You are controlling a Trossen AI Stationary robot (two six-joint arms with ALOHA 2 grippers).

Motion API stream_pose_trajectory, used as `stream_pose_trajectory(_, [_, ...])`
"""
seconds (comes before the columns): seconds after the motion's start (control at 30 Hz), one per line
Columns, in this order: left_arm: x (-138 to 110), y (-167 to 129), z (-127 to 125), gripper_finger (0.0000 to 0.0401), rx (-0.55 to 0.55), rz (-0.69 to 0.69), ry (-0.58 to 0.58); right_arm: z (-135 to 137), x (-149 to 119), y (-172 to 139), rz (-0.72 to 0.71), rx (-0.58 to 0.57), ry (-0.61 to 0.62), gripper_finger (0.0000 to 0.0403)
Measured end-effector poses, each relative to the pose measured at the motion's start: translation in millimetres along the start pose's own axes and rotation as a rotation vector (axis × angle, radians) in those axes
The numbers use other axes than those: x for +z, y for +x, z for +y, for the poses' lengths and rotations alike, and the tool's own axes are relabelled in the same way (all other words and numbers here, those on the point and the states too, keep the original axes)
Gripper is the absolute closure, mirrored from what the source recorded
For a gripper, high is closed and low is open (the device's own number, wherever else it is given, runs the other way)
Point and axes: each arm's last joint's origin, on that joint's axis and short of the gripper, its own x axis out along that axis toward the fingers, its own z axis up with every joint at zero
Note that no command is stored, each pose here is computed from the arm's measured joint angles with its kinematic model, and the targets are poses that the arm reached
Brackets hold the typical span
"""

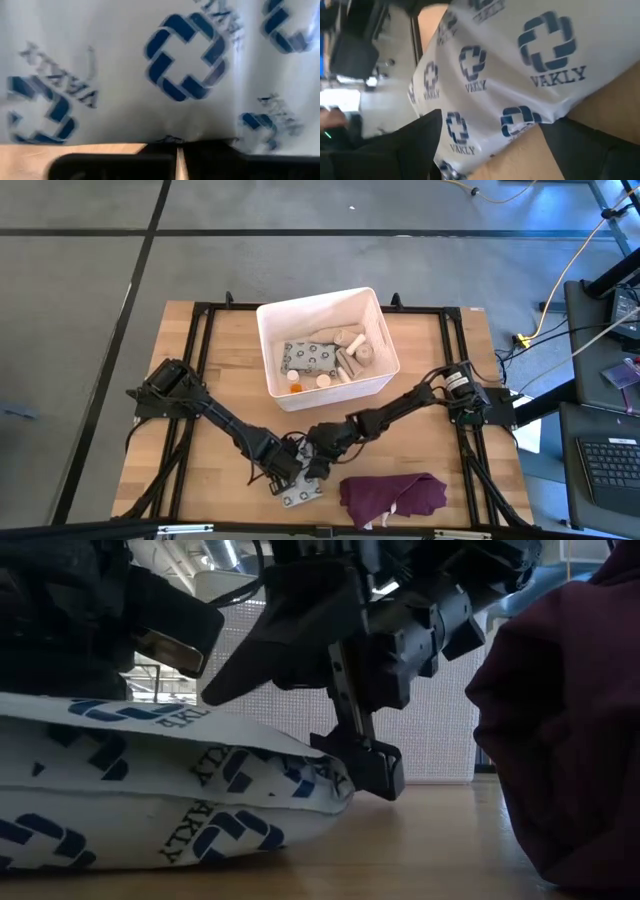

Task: Pick & place medical supplies in basket/bin
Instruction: Put the white mailer bag into the white bin

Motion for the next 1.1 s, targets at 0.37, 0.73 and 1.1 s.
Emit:
stream_pose_trajectory(0.37, [2,0,1,0.0398,-0.026,0.034,-0.026,-2,1,0,-0.029,-0.025,0.102,0.0107])
stream_pose_trajectory(0.73, [5,0,4,0.0399,-0.043,0.062,0.083,-5,0,0,-0.032,-0.065,0.048,0.0233])
stream_pose_trajectory(1.1, [3,-14,6,0.04,-0.012,0.025,0.109,-8,-1,-1,-0.019,-0.095,0.027,0.0272])
